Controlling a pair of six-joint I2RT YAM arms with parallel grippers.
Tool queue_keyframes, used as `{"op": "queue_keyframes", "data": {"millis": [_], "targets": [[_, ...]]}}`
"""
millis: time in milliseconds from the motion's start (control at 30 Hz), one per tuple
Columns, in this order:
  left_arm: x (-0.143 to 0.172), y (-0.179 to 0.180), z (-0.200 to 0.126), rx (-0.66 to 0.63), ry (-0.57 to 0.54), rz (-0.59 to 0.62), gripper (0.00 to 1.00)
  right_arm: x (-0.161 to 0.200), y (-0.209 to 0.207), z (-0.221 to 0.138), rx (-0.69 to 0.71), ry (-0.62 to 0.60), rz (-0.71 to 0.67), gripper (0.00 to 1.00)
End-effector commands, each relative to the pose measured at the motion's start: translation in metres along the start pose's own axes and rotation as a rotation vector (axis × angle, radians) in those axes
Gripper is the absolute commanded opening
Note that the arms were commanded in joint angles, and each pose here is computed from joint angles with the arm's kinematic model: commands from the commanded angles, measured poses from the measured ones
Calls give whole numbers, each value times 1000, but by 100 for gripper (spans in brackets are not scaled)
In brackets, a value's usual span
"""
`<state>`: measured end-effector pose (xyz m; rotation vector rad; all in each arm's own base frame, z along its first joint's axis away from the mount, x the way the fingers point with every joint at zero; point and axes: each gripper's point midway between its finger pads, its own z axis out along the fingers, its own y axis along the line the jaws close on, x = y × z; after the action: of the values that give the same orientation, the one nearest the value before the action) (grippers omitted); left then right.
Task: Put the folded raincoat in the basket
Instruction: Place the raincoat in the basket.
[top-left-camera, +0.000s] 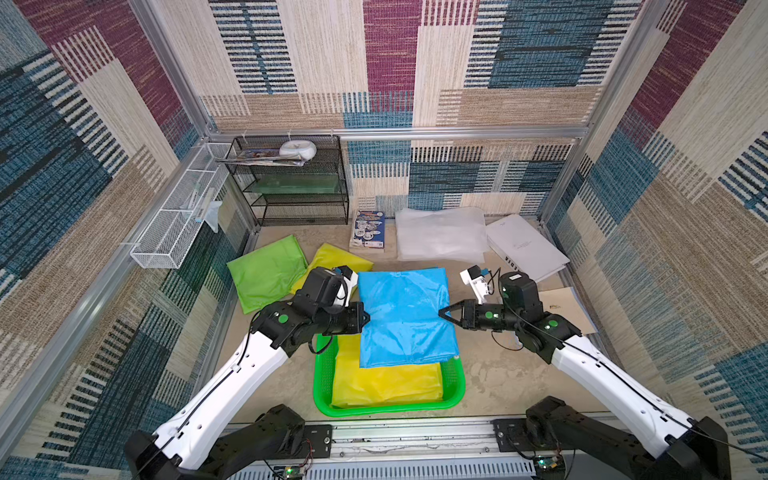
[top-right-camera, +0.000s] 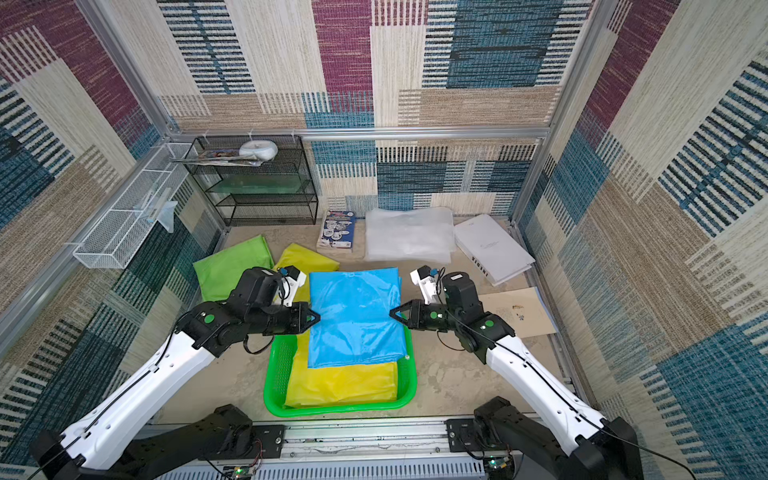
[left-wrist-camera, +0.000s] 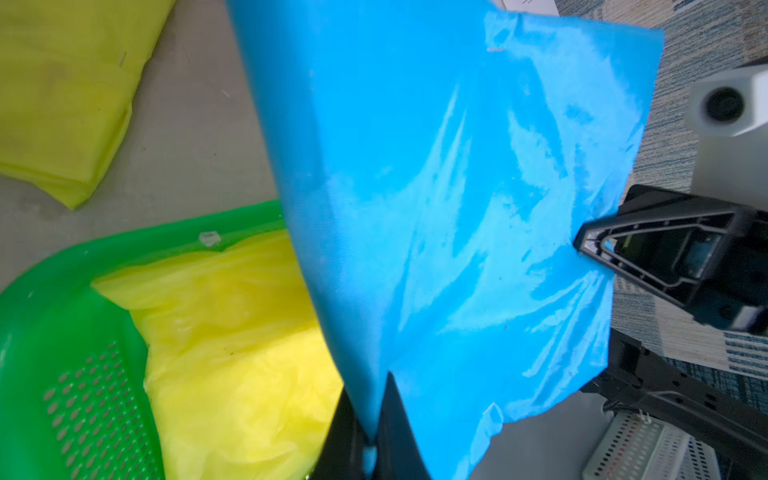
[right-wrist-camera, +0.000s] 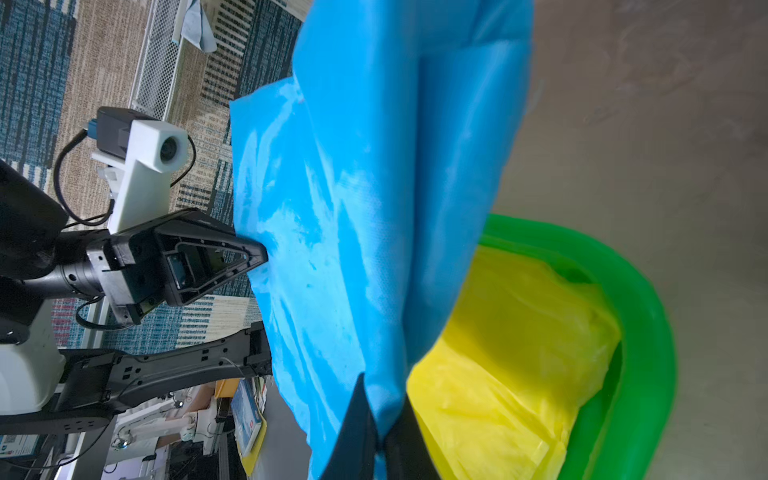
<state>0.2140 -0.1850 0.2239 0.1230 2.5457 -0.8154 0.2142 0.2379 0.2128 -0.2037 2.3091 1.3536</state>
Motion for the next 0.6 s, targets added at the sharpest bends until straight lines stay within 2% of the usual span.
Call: {"op": "queue_keyframes", "data": {"millis": [0,200,333,567], "targets": [[20,21,0,-44,-8,-77,0,15,-13,5,45,-18,61,0],[72,58,24,-95,83,-212,0,54,-35,26,142,74,116,0],[88,73,28,-129,86,-263,0,78,-46,40,241,180,120,0],[97,90,42,-226,166,-272,0,96,-55,52,340,232,125,0]]}}
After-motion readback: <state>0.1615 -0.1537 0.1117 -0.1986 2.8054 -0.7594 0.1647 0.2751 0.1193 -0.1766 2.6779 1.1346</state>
